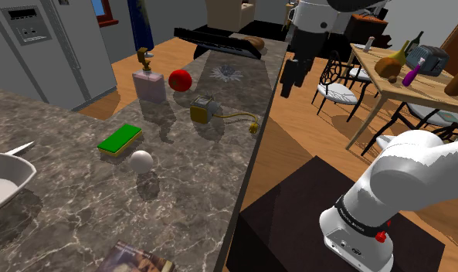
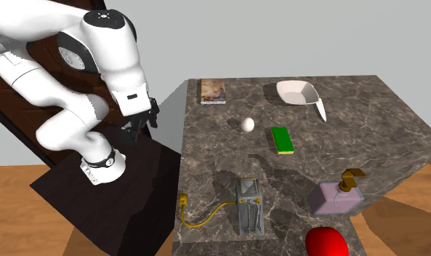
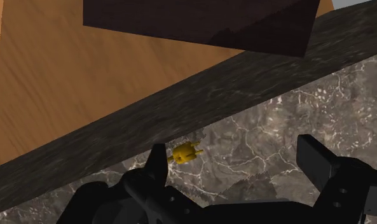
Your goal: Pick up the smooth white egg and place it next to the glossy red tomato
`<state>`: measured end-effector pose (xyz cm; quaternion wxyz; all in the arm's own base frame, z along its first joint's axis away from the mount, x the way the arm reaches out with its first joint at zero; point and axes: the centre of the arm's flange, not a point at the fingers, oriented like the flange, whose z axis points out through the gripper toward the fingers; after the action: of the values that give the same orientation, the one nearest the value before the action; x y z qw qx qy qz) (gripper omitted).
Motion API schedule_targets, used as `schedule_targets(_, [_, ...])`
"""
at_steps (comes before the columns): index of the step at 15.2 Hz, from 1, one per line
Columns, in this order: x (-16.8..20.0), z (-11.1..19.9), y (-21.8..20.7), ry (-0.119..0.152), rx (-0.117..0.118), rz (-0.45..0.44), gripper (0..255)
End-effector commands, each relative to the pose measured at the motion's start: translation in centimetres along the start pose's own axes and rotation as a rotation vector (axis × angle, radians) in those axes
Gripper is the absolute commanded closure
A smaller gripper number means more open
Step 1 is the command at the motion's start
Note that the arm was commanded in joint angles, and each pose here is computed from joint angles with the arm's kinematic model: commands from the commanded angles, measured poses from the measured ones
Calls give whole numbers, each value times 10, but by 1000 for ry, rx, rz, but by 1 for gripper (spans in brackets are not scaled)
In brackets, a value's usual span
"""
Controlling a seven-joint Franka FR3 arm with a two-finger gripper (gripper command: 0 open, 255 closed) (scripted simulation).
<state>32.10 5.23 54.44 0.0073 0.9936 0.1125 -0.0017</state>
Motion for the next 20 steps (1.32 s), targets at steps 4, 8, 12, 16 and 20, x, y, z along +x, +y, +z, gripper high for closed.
schedule_targets(4, [30,35,-33,44,55,-22,0])
schedule_targets(8, [55,62,-62,77,98,-41,0])
schedule_targets(12, [80,87,-92,110,141,-59,0])
schedule_targets(16, [105,109,-123,143,184,-78,0])
schedule_targets(20, [130,130,-156,176,227,-96,0])
